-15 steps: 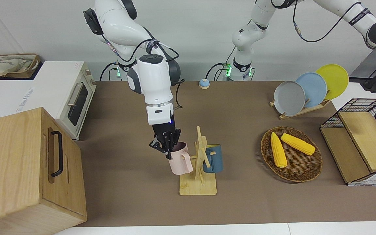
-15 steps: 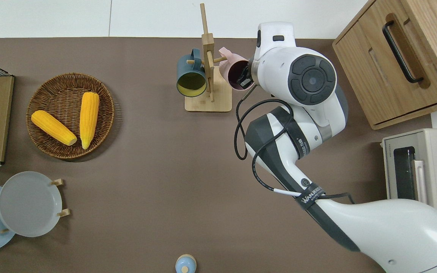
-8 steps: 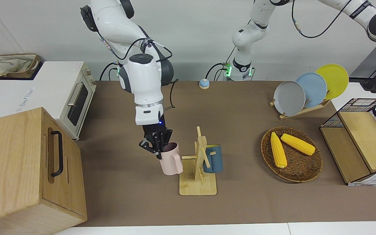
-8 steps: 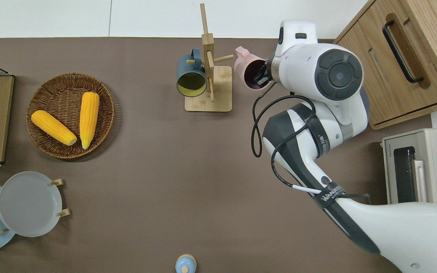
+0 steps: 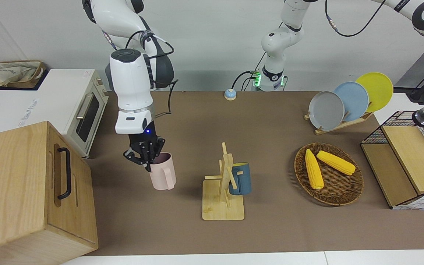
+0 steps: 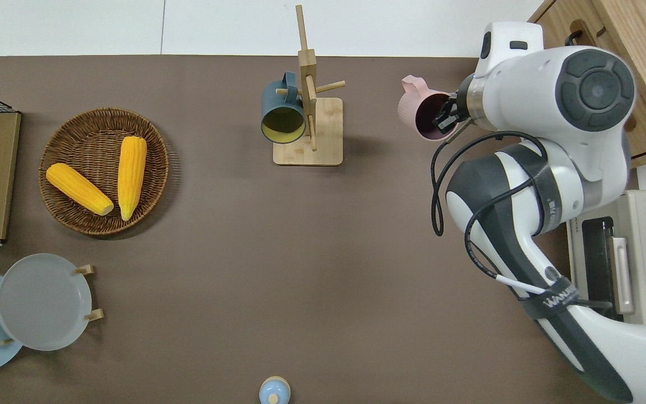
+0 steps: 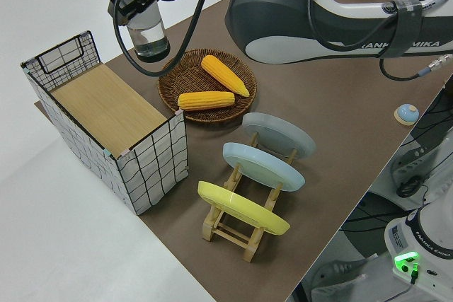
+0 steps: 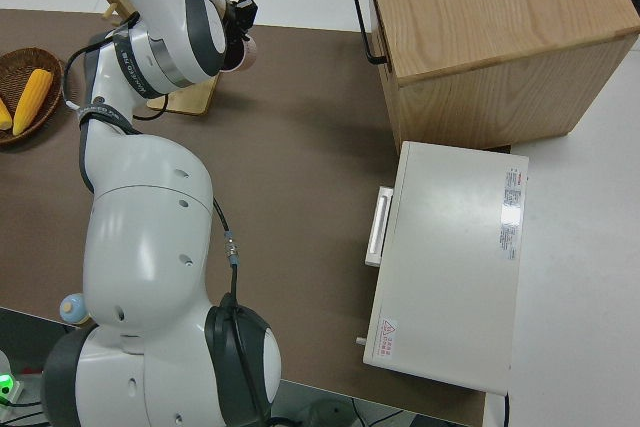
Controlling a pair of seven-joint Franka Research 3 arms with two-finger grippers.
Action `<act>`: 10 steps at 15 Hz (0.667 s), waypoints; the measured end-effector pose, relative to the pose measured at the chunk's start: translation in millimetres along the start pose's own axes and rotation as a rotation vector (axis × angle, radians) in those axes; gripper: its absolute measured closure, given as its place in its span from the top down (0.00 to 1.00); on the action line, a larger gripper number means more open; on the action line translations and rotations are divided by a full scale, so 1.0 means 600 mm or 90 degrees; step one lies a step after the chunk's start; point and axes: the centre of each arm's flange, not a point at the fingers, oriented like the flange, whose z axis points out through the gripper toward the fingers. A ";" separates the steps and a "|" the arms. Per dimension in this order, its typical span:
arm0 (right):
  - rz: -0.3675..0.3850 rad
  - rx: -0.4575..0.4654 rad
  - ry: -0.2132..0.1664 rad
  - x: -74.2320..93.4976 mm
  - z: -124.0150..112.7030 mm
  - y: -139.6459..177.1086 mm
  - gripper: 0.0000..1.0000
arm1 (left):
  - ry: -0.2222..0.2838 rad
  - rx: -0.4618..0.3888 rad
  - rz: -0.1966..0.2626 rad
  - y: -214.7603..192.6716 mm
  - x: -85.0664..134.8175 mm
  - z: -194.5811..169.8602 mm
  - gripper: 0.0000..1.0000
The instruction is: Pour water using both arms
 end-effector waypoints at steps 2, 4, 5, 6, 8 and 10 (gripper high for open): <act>0.034 0.034 -0.038 -0.018 -0.011 0.003 0.05 | -0.006 -0.004 -0.008 0.022 -0.004 -0.003 0.63; 0.099 0.064 -0.082 -0.036 -0.027 0.008 0.05 | -0.015 -0.003 -0.014 0.047 -0.012 -0.009 0.63; 0.157 0.077 -0.113 -0.046 -0.045 0.009 0.05 | -0.024 -0.001 -0.021 0.068 -0.021 -0.015 0.63; 0.200 0.091 -0.127 -0.051 -0.055 0.007 0.05 | -0.028 -0.001 -0.024 0.080 -0.026 -0.019 0.63; 0.283 0.141 -0.151 -0.064 -0.075 0.002 0.05 | -0.034 0.001 -0.030 0.104 -0.035 -0.027 0.63; 0.385 0.207 -0.179 -0.074 -0.095 -0.009 0.05 | -0.046 0.007 -0.033 0.129 -0.048 -0.033 0.63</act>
